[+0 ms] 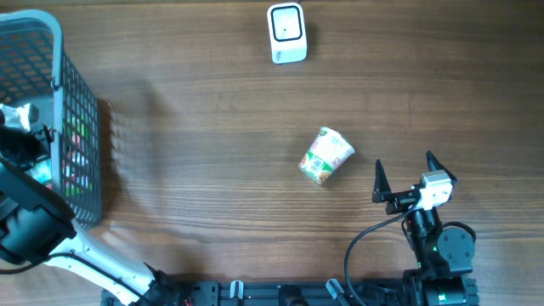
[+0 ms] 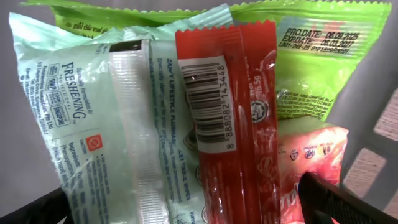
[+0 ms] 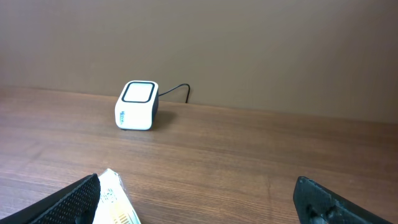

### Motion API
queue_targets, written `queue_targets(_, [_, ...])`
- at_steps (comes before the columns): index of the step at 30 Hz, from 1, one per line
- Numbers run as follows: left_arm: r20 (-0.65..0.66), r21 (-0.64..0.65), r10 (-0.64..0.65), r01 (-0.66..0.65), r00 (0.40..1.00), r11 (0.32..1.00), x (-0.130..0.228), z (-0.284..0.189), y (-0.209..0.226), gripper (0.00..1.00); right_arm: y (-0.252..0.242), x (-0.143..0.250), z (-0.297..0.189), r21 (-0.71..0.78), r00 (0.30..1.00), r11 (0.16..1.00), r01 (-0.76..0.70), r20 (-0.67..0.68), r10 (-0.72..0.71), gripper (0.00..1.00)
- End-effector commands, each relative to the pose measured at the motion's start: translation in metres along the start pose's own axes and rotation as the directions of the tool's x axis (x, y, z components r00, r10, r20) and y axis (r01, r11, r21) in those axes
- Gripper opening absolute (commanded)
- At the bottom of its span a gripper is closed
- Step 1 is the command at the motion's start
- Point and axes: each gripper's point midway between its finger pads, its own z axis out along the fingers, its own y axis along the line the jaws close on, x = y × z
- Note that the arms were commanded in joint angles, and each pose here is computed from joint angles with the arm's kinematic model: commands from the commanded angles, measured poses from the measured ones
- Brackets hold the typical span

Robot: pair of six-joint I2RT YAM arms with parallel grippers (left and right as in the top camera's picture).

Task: Scan the item barcode
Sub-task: 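Return left gripper to basket and grasp the green snack bag, then lift green bag and red stick with left gripper, drop on table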

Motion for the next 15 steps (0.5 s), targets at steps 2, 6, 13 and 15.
queue_targets(2, [-0.011,-0.074,-0.081,0.08,0.997,0.994,0.009,-0.008,0.02,1.0,0.0,-0.002,0.0,-0.003,1.0,1.0,0.012,0.008,-0.012,1.0])
queue_targets(6, [0.038,-0.116,-0.195,0.198,0.98,0.973,0.005,-0.019,0.042,1.0,0.0,-0.002,0.0,-0.003,1.0,1.0,0.012,0.008,-0.012,1.0])
queue_targets(13, [0.154,-0.125,-0.288,0.308,0.945,0.943,-0.02,-0.06,0.043,1.0,0.0,-0.002,0.0,-0.003,1.0,1.0,0.012,0.008,-0.012,1.0])
queue_targets(15, [0.157,-0.126,-0.293,0.314,0.943,0.941,-0.024,-0.059,0.035,1.0,0.0,-0.002,0.0,-0.003,1.0,1.0,0.012,0.008,-0.012,1.0])
